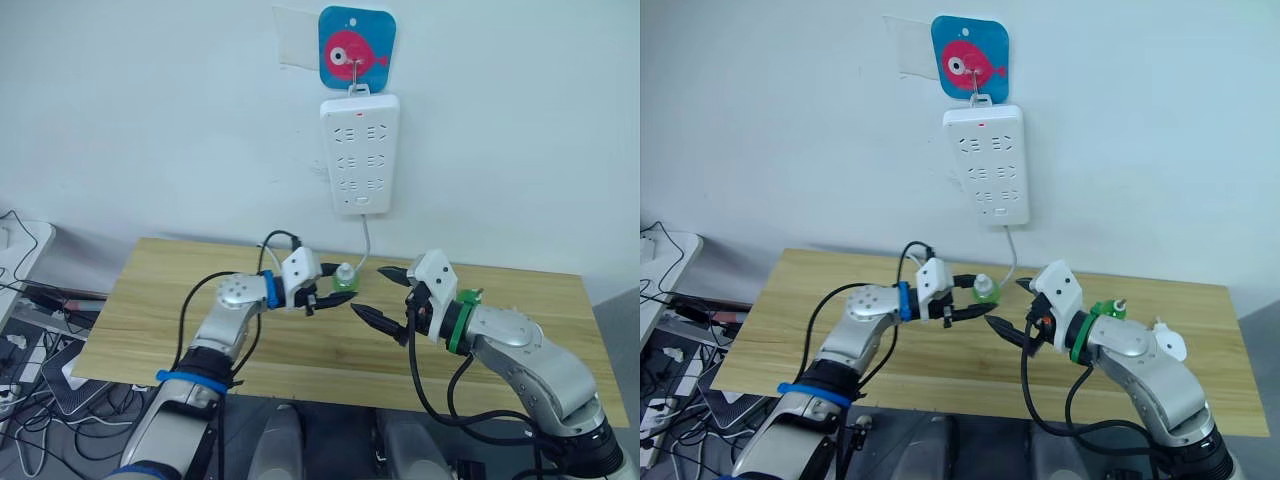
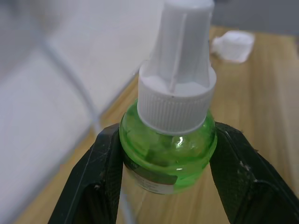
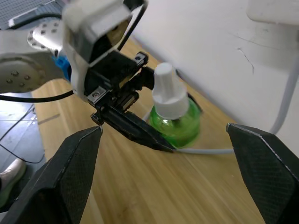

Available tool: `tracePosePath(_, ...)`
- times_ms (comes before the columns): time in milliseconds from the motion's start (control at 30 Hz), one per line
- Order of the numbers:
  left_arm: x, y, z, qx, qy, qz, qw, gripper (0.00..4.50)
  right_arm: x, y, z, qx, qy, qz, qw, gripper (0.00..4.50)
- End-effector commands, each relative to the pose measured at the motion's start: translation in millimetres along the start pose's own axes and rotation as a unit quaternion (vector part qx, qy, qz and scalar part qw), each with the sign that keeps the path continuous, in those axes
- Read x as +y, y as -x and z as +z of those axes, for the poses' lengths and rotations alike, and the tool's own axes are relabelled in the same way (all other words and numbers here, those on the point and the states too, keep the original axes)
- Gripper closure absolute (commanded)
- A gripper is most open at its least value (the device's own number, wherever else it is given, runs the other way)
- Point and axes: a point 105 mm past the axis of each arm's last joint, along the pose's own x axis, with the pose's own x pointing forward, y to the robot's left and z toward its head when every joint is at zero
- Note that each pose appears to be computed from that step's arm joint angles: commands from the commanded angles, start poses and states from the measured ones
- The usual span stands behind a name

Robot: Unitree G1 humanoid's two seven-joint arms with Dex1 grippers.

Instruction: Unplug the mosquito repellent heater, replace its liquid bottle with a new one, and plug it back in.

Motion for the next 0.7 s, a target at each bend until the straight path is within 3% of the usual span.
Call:
tracePosePath(33, -4.8, -13.3, 15.9, -0.020, -0.011, -0.046, 0.999, 2.24, -4.7, 0.0, 2.8, -0.021, 0.015, -0.037, 0.999, 0.00)
tracePosePath(400, -1.9, -19.4, 22.3, -0.025, 0.000, -0.069, 0.997, 2.24, -10.6, -6.0, 4.6, -0.064, -0.002, -0.086, 0.994, 0.00)
tracePosePath(500, -1.2, -18.6, 22.2, -0.025, -0.001, -0.069, 0.997, 2.24, -9.0, -6.9, 6.0, -0.069, -0.006, -0.084, 0.994, 0.53)
tracePosePath(700, -3.1, -19.0, 21.9, -0.025, 0.000, -0.071, 0.997, 2.24, -5.8, -9.5, 7.4, -0.073, -0.014, -0.070, 0.995, 2.73)
